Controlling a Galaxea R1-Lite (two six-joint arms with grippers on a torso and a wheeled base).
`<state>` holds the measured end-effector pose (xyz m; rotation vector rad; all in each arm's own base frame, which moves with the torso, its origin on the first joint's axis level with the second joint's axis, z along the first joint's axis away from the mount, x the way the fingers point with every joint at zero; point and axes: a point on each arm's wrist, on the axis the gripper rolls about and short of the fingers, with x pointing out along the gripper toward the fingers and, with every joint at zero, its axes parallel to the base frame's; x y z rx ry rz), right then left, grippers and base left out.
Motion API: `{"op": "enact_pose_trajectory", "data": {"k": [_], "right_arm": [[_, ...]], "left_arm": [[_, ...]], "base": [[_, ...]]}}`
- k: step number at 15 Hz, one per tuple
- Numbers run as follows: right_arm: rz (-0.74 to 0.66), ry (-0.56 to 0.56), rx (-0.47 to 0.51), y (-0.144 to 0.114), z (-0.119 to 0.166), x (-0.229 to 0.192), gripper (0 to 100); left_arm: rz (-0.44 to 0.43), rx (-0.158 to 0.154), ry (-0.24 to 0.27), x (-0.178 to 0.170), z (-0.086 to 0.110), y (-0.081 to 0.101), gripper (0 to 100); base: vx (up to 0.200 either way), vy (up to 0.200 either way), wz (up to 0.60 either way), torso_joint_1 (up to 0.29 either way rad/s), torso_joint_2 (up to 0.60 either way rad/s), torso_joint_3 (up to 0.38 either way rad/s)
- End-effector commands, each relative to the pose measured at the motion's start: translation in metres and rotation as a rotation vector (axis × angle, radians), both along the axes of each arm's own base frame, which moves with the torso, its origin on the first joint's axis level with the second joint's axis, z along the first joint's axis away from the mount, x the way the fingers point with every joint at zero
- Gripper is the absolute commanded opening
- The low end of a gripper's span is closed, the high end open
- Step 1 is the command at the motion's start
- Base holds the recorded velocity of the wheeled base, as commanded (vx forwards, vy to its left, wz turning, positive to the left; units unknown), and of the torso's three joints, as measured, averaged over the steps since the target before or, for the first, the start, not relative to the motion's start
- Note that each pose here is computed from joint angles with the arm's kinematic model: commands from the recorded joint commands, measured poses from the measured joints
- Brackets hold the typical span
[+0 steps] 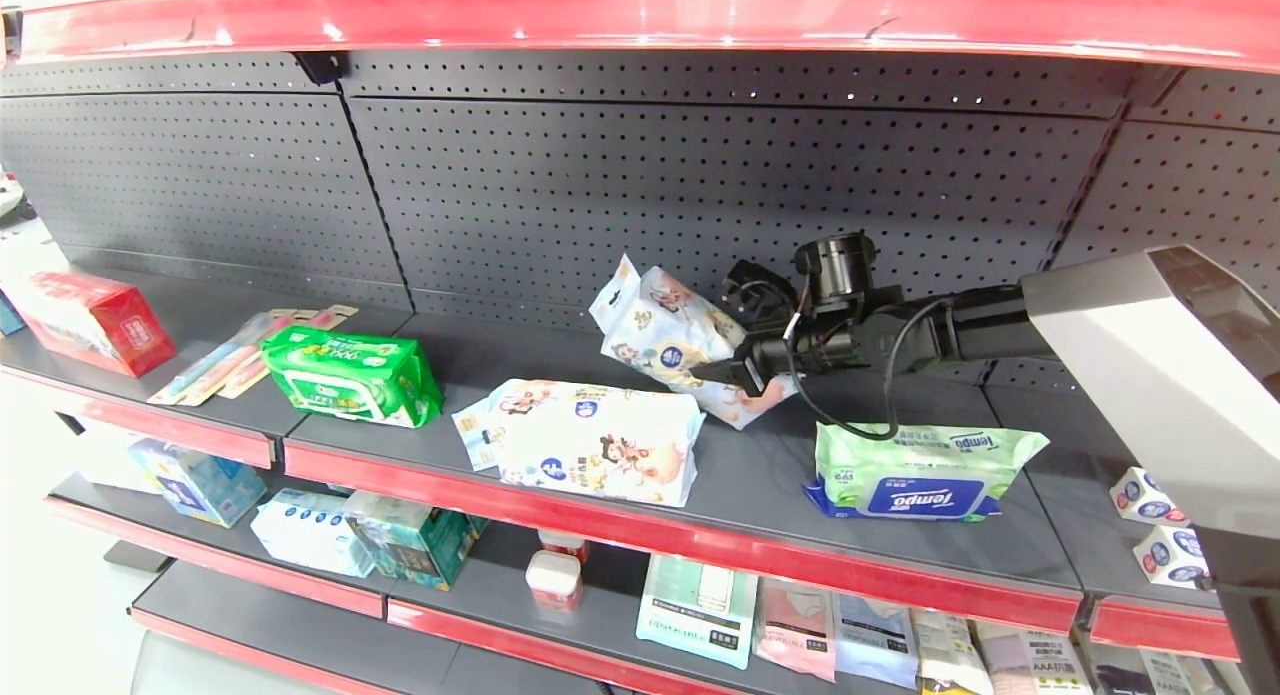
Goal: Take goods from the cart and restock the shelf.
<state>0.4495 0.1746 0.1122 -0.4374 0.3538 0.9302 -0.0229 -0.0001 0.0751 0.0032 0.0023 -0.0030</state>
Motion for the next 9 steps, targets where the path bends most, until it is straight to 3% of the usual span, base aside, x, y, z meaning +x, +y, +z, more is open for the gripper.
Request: {"op": "enact_pose_trajectory", "data": {"k": [1,9], "right_arm": [[0.001,0.003,-0.001,0.0006,-0.0023,0.0008,0],[0.02,0.002,-0.001,0.0098,-0.0069,0.0019,0]], "left_arm": [[0.0,0.0,0.001,0.0001,0.0,0.0,100],[0.0,0.0,0.001,0.0001,0.0,0.0,100]], "base": [[0.0,0.0,0.0,0.0,0.0,0.0],[0.0,0.0,0.0,0.0,0.0,0.0]]}}
